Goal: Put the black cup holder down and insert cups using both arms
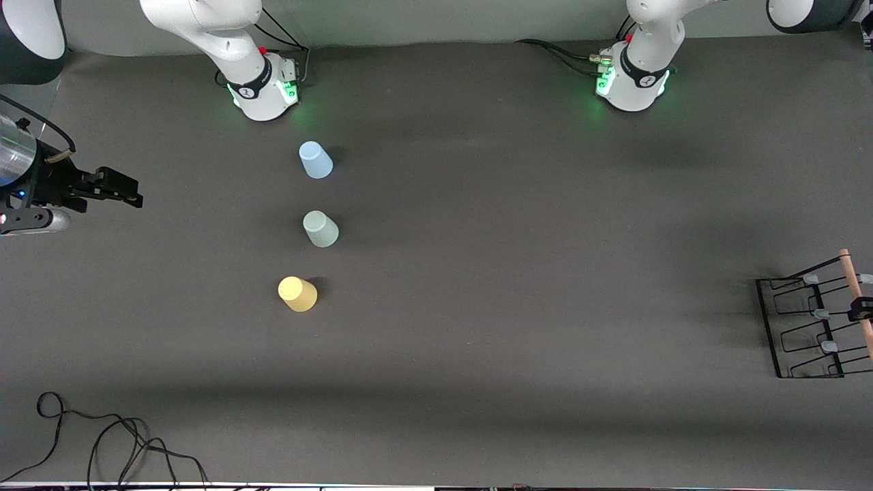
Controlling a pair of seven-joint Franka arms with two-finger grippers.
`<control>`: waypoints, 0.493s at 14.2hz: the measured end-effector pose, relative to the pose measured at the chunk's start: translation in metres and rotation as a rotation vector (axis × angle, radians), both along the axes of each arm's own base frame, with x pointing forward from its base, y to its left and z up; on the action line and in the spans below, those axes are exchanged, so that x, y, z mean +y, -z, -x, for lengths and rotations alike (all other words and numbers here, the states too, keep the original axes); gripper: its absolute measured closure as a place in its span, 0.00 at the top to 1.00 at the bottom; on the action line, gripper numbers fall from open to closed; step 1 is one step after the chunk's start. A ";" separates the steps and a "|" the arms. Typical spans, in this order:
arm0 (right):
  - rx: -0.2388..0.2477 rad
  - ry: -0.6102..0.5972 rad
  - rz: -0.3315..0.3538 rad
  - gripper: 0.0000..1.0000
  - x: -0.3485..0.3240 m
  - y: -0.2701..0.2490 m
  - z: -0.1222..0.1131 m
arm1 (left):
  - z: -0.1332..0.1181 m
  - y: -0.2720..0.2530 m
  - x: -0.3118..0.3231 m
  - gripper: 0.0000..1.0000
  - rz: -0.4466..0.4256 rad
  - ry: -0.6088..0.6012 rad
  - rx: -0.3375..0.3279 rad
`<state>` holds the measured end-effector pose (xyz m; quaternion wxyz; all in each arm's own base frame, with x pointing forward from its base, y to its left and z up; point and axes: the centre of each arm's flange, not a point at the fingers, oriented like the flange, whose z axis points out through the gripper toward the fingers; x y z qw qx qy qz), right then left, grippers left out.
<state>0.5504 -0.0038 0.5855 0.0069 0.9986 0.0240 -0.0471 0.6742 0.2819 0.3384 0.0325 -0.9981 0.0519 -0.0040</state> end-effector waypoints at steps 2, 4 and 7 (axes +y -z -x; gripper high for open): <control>0.000 0.000 0.000 1.00 0.000 0.000 0.000 | 0.000 -0.002 -0.002 0.16 0.000 0.005 0.016; 0.000 0.000 0.000 1.00 0.000 0.000 0.000 | 0.000 -0.008 -0.003 0.16 0.005 0.005 0.033; 0.000 0.000 0.000 1.00 0.000 0.000 0.000 | -0.009 -0.022 -0.020 0.16 0.014 0.027 0.046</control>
